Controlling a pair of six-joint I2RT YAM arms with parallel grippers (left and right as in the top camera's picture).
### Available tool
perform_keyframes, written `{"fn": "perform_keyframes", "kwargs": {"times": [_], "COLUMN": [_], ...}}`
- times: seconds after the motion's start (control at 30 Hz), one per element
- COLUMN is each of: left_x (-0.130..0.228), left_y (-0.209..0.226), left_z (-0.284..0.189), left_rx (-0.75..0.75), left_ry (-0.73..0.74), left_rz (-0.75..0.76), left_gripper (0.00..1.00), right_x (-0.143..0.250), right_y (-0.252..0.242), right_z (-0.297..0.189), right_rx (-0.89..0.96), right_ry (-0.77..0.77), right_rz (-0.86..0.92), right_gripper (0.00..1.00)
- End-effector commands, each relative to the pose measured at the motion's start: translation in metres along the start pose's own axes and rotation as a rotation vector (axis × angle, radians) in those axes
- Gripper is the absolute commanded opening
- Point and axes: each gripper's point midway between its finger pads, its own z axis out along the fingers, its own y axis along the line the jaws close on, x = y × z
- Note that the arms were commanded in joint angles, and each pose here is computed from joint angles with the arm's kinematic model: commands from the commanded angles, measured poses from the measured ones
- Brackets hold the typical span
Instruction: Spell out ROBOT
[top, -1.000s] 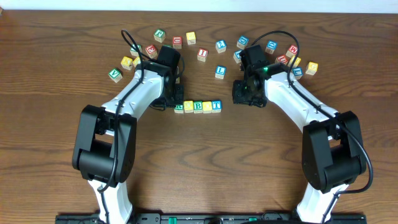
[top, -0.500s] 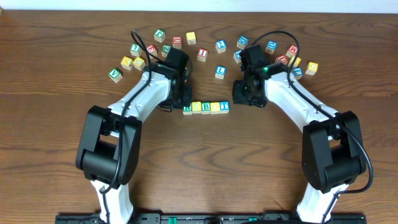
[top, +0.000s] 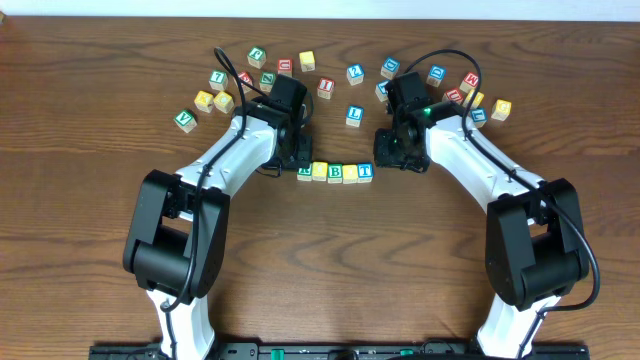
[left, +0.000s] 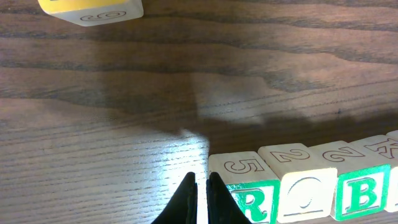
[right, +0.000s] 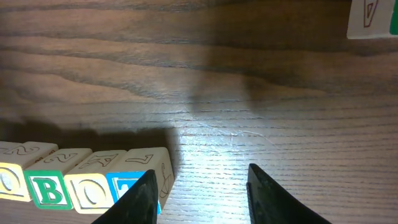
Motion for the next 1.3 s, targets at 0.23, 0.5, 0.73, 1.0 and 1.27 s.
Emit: {"fn": "perform_keyframes", "kwargs": {"times": [0.23, 0.5, 0.73, 1.0, 1.27], "left_x": [0.014, -0.008, -0.005, -0.032, -0.022], "left_y": [0.001, -0.013, -0.013, 0.058, 0.126], "left_z": [0.006, -0.039, -0.06, -0.14, -0.211], "left_rx": [0.001, 0.042, 0.063, -0.058, -0.141], "left_ry": [0.06, -0.041, -0.048, -0.266, -0.402], "left_rz": [-0.002, 0.01, 0.003, -0.133, -0.262], "left_gripper": [0.08, 0.08, 0.08, 0.08, 0.08], "right_x": [-0.008, -0.027, -0.048, -0.052, -0.038], "right_y": [0.007, 0.028, 0.059, 0.108, 0.143], "right_z": [-0.009, -0.021, -0.036, -0.037, 0.001], "right_rx": [-0.038, -0.121, -0.189, -0.263, -0.28], "right_ry": [-0.032, -0.085, -0.173, -0.257, -0.245], "right_rz": [0.008, -0.007, -0.048, -0.098, -0.151], "right_gripper": [0.38, 0.31, 0.29, 0.27, 0.02]}}
